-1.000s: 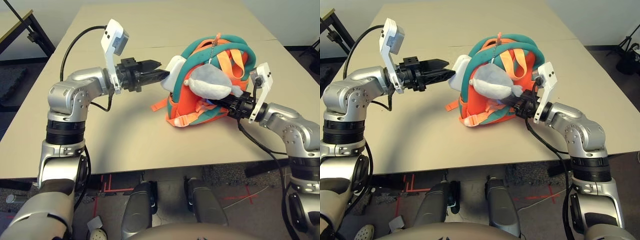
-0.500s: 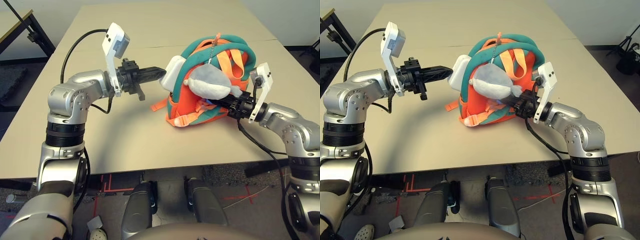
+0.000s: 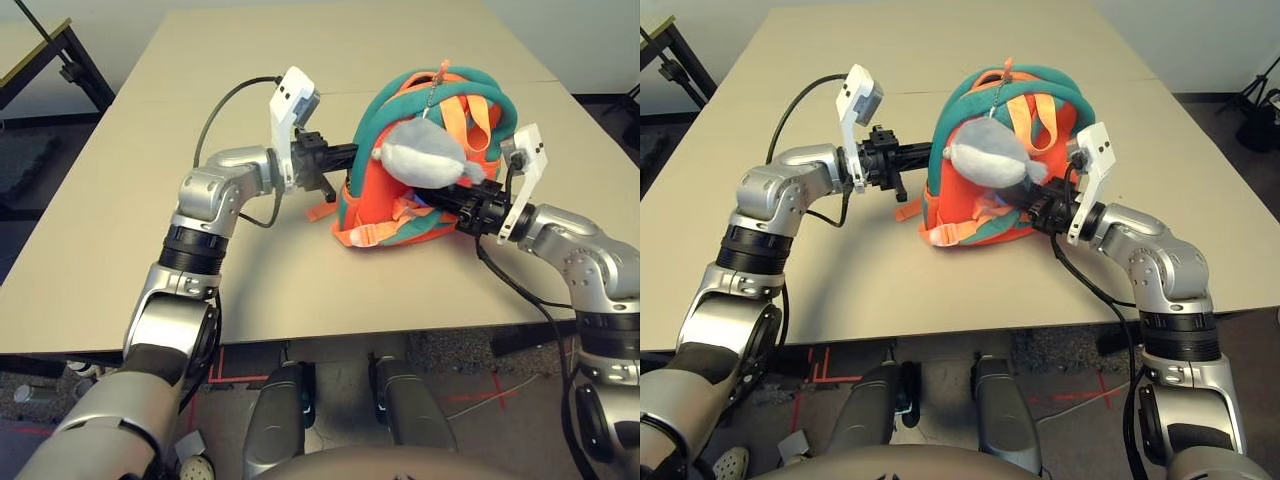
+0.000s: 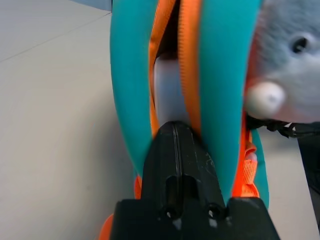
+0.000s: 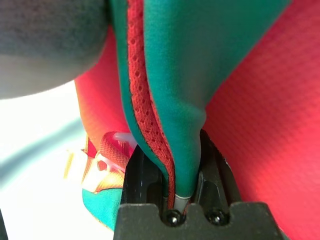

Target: Put the pencil case into the backpack and zip it.

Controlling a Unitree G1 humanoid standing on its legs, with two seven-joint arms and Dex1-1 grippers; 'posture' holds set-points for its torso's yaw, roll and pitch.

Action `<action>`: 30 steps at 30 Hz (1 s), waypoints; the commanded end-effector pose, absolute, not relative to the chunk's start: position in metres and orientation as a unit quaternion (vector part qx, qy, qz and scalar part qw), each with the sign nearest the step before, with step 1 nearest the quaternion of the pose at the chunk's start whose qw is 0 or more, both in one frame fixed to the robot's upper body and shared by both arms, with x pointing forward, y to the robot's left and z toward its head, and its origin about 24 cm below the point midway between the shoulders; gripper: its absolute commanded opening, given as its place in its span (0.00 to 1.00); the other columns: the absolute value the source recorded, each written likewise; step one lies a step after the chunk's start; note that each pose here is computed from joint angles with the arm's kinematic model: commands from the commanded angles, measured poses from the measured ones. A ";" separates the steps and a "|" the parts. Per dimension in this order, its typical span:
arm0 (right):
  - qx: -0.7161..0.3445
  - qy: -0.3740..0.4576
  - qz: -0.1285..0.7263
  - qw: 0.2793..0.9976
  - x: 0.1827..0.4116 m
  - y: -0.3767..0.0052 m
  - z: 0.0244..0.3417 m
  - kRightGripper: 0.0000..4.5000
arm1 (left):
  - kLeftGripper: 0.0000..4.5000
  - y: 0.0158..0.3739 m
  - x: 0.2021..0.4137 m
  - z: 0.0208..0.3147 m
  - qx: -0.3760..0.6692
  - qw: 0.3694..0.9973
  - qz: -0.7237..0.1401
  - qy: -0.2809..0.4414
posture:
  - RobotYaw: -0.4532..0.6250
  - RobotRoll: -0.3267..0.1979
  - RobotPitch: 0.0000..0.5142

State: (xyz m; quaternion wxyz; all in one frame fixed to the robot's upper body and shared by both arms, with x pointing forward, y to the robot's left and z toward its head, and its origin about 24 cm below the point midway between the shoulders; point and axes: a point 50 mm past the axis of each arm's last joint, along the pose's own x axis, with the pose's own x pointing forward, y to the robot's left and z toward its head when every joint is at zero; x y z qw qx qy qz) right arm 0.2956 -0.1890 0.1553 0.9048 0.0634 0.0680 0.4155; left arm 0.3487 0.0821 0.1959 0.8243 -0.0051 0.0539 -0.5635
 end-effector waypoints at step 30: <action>0.068 0.093 0.419 0.901 0.299 -0.184 0.143 0.11 | 1.00 0.091 0.299 0.272 0.107 0.746 -0.657 -0.033 | 0.28 0.62 0.28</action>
